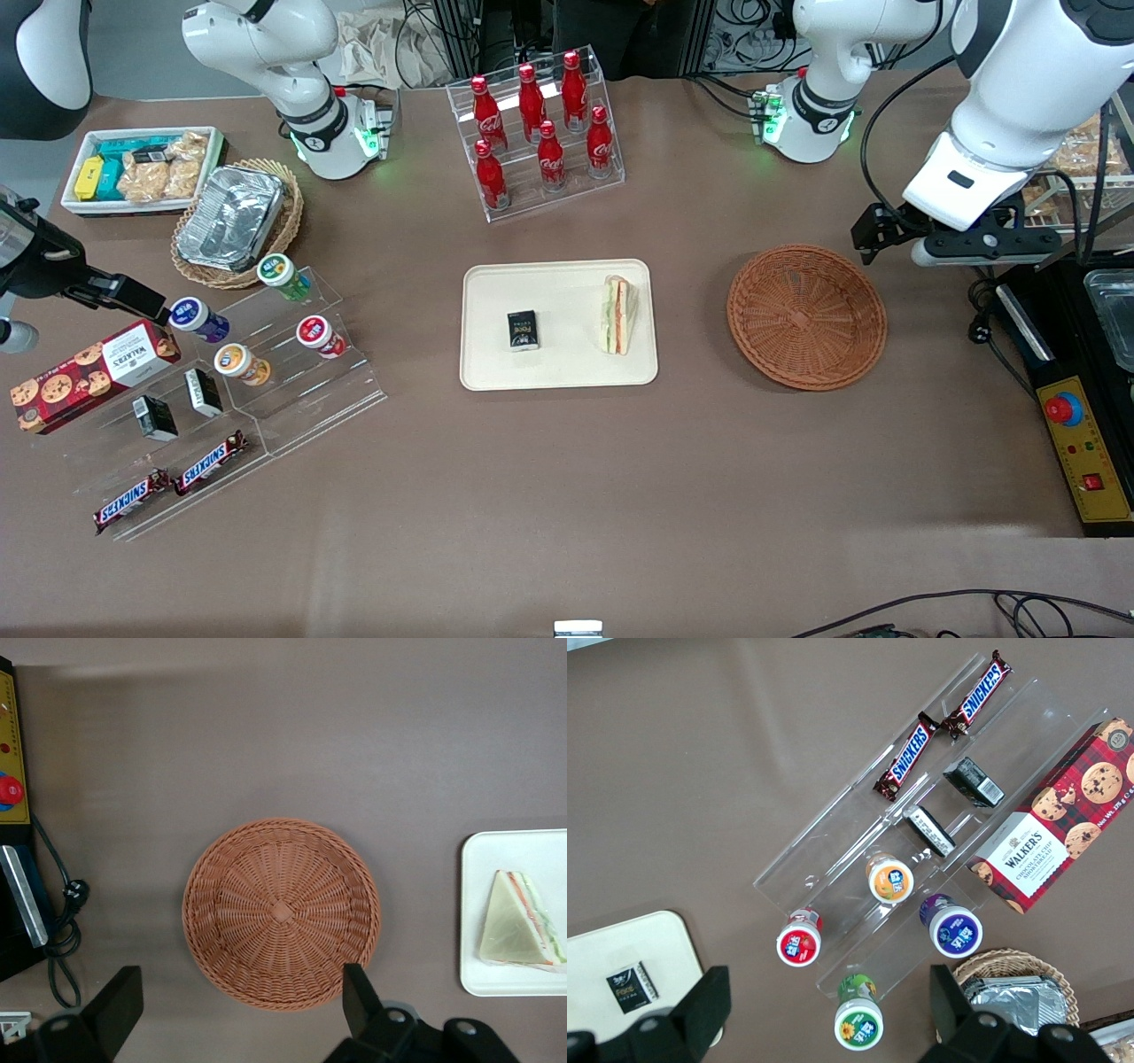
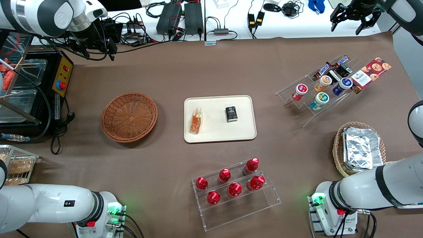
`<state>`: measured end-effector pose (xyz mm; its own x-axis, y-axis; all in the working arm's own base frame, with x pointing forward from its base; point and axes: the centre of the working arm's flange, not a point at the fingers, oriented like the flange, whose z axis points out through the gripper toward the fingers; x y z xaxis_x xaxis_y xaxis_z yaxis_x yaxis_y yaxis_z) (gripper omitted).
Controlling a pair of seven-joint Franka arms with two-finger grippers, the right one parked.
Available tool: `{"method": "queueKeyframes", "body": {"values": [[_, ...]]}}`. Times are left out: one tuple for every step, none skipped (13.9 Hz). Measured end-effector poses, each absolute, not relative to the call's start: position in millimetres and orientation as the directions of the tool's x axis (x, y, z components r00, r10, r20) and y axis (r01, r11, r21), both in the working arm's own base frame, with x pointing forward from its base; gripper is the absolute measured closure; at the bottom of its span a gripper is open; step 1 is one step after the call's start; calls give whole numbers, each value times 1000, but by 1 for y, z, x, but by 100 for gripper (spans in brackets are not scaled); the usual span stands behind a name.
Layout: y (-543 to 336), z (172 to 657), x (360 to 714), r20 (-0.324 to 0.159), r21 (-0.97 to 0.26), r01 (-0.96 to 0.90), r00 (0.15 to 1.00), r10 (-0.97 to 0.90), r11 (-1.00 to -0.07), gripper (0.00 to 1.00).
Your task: Place sandwich from basket to tray
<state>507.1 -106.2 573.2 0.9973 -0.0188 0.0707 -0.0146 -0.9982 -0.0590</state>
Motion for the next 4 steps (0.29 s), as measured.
{"method": "queueKeyframes", "body": {"values": [[-102,574,511,72,-58,-14,997,-19,-998,0],[-99,574,516,73,-56,-15,997,-19,-998,0],[-98,574,523,71,-54,-16,997,-20,-998,0],[-98,572,528,66,-52,-19,998,-22,-998,0]]}}
